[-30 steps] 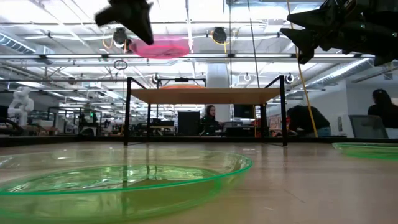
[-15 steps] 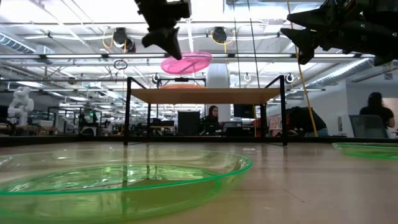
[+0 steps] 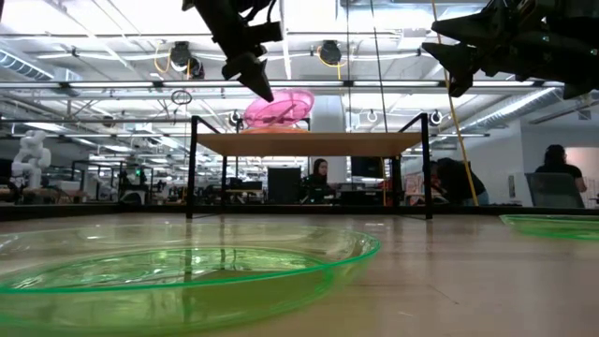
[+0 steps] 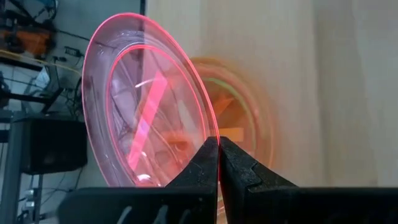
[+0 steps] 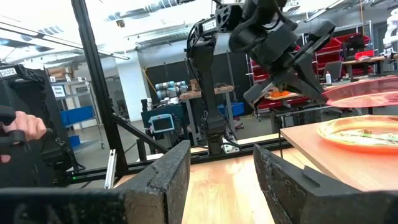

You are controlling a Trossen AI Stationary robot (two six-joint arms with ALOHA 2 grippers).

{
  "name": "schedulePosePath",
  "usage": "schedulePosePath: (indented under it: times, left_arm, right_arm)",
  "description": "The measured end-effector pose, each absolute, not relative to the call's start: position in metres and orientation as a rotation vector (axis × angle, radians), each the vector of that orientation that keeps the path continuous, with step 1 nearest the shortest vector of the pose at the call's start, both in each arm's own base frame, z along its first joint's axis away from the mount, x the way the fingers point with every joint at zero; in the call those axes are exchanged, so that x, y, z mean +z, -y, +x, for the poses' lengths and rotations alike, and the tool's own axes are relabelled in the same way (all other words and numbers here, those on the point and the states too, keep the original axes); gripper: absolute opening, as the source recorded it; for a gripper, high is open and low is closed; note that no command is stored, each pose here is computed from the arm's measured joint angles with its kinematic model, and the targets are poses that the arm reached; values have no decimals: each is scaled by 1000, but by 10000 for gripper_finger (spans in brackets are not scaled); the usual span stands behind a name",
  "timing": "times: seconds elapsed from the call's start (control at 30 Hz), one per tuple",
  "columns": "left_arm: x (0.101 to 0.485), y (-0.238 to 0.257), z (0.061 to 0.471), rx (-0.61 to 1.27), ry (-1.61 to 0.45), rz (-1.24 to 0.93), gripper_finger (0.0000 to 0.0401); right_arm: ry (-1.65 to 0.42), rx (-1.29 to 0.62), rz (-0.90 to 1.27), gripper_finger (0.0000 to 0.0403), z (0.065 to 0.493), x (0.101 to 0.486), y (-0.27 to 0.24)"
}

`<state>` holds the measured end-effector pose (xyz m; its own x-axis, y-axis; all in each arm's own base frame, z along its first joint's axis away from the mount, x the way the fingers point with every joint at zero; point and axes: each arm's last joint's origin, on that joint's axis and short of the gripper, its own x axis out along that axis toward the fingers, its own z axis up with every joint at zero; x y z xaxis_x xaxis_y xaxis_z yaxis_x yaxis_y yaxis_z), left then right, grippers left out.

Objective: Place and stack plates onto a shelf
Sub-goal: Stack the top red plate on top of the green plate

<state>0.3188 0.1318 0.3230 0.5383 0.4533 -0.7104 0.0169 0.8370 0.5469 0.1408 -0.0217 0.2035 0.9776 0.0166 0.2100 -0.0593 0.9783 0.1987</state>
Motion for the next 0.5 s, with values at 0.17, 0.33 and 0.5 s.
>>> schedulePosePath:
  times: [0.17,0.33,0.5]
  left_arm:
    - [319,-131,322,240,-985,566,31]
    - [301,-135,337,216,-1011,572,63]
    - [281,-144,344,276,-1125,623,68]
  right_arm:
    - [210,35,205,160,141,203,22]
    - [212,11,207,160,141,203,23]
    - [203,16,224,160,141,203,22]
